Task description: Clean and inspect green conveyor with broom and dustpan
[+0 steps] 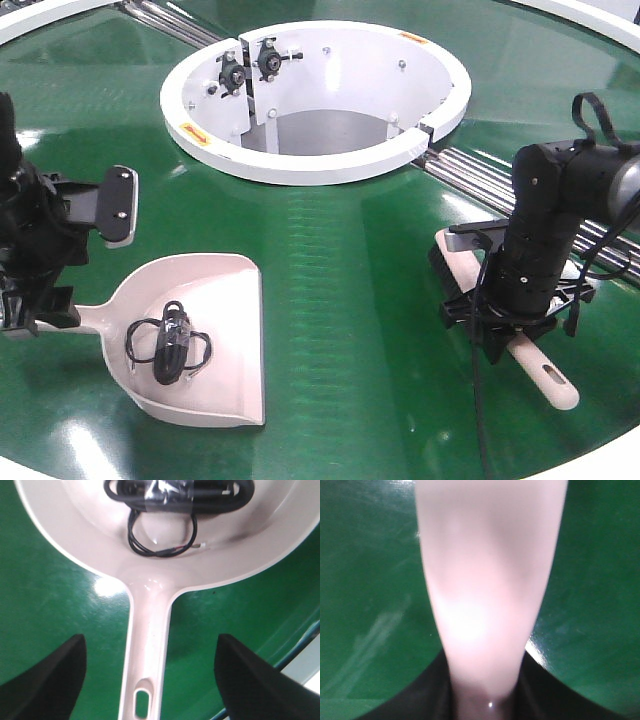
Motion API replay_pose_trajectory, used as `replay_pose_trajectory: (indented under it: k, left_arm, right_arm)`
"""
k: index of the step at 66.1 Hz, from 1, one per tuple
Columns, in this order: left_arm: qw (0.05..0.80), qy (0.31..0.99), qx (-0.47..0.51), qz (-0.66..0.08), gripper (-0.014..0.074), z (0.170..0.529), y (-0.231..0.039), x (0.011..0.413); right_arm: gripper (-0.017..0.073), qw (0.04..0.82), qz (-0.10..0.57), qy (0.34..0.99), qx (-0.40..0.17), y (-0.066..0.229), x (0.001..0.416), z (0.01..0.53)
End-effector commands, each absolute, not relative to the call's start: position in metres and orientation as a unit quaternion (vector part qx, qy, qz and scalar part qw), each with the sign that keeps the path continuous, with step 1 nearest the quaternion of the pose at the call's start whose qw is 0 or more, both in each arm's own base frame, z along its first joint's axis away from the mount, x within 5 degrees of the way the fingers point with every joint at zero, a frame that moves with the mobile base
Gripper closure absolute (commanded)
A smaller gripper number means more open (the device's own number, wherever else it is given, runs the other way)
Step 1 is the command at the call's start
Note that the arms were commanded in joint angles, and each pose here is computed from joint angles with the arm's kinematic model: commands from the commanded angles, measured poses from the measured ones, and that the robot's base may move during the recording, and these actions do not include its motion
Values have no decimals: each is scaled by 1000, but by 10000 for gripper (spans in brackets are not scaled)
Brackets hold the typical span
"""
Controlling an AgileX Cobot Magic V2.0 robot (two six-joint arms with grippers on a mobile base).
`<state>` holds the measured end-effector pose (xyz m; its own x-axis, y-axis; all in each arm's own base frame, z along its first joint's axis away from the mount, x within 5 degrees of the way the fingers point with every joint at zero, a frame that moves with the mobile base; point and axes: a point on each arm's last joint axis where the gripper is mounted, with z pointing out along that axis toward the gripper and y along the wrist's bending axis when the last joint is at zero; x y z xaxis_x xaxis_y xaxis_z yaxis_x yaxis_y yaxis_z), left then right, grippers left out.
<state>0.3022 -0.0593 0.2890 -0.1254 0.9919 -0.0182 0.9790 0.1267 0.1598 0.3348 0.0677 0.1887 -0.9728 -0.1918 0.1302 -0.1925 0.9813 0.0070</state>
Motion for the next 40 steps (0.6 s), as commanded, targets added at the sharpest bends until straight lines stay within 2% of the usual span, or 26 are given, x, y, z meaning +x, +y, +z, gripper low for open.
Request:
replay_pose_trajectory:
  k: [1,13,20,32,40]
  left_arm:
    - [99,746,656,61,80,318,-61,289]
    - [147,748,647,36,80,333,-67,278]
    - [177,748,639,12,80,341,-72,272]
    - [214,770,601,-18,102,356,-76,260]
    - [257,831,491,-51,134,369,-78,253]
  right_arm:
    - [291,34,-2,-995,96,66,337,207]
    - [101,23,-1,-995,98,66,338,208]
    - [26,11,-3,-995,103,66,337,216]
    - [-1,-75,-12,-992,103,65,328,256]
    - [-1,-170,-18,-980,106,62,317,297]
